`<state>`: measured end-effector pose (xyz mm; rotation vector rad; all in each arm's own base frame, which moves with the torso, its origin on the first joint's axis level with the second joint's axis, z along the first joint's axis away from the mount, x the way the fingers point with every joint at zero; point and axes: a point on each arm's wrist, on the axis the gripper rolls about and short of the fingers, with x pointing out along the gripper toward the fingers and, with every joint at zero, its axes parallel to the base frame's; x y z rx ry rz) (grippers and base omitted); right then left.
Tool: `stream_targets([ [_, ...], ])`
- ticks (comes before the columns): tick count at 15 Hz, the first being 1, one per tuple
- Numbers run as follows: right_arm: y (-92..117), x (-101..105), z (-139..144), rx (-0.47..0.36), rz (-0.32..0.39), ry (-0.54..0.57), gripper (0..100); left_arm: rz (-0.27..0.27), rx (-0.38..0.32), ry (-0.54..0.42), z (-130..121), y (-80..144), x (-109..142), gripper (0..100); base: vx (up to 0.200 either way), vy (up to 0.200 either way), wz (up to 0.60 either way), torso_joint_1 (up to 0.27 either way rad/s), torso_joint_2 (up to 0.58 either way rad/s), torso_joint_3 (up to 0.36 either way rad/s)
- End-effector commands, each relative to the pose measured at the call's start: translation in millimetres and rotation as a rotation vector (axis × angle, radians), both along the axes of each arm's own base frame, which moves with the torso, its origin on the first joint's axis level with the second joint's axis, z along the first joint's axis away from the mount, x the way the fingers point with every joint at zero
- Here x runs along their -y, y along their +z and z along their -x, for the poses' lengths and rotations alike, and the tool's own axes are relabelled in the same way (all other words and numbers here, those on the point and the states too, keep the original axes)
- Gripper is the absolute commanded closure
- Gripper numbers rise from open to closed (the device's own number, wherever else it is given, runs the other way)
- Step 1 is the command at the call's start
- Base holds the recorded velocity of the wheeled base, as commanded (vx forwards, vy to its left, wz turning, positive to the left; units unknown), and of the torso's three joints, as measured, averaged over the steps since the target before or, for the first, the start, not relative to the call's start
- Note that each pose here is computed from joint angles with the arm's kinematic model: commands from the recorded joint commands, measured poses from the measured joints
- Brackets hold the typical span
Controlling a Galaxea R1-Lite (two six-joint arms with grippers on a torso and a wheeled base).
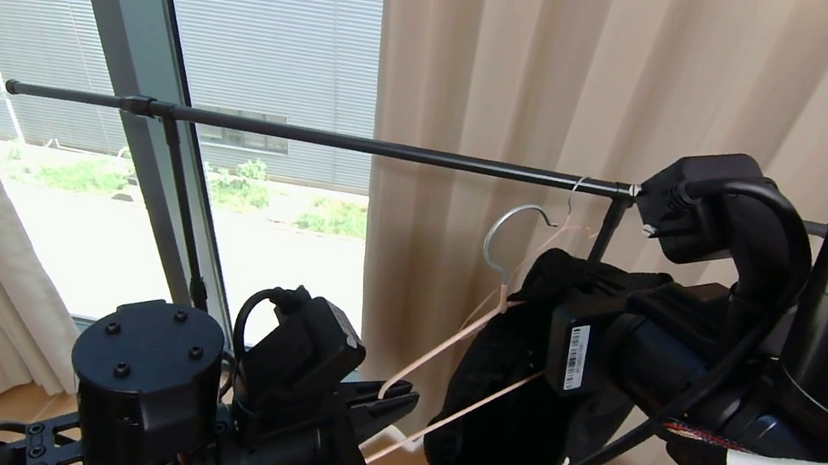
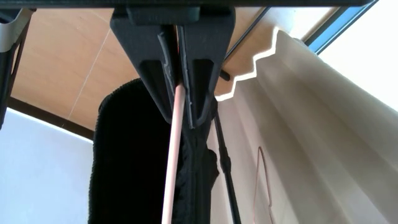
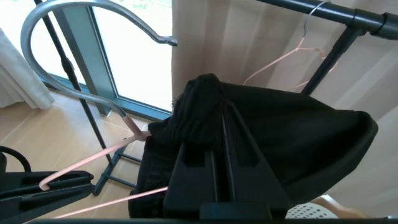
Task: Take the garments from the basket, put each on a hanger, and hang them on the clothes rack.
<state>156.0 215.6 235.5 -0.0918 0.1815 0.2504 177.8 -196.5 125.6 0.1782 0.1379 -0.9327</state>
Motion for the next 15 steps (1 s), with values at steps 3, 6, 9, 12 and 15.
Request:
stream_targets([
  [3,5.8,3.3,5.5,0.012,-0.018,0.012,100,-0.005,-0.001,0.000,-1.0,-2.8,1.5,100,0.000,0.000,0.00,0.000,0.00,0.000],
  [6,8.6,10.4,9.4,0.019,-0.028,0.008,0,-0.007,0.002,-0.013,1.9,-2.9,3.2,100,0.000,0.000,0.00,0.000,0.00,0.000],
  [9,16.9,28.3,9.1,0.037,-0.050,-0.032,0,-0.005,0.007,-0.014,2.3,-1.6,2.8,100,0.000,0.000,0.00,0.000,0.00,0.000],
  [12,18.1,29.7,4.2,0.041,-0.053,-0.052,0,0.020,0.032,-0.017,2.8,-0.1,2.8,100,0.000,0.000,0.00,0.000,0.00,0.000],
  [15,13.6,15.5,-6.1,0.030,-0.036,-0.058,0,0.019,0.030,-0.026,5.7,-1.3,2.7,100,0.000,0.000,0.00,0.000,0.00,0.000],
])
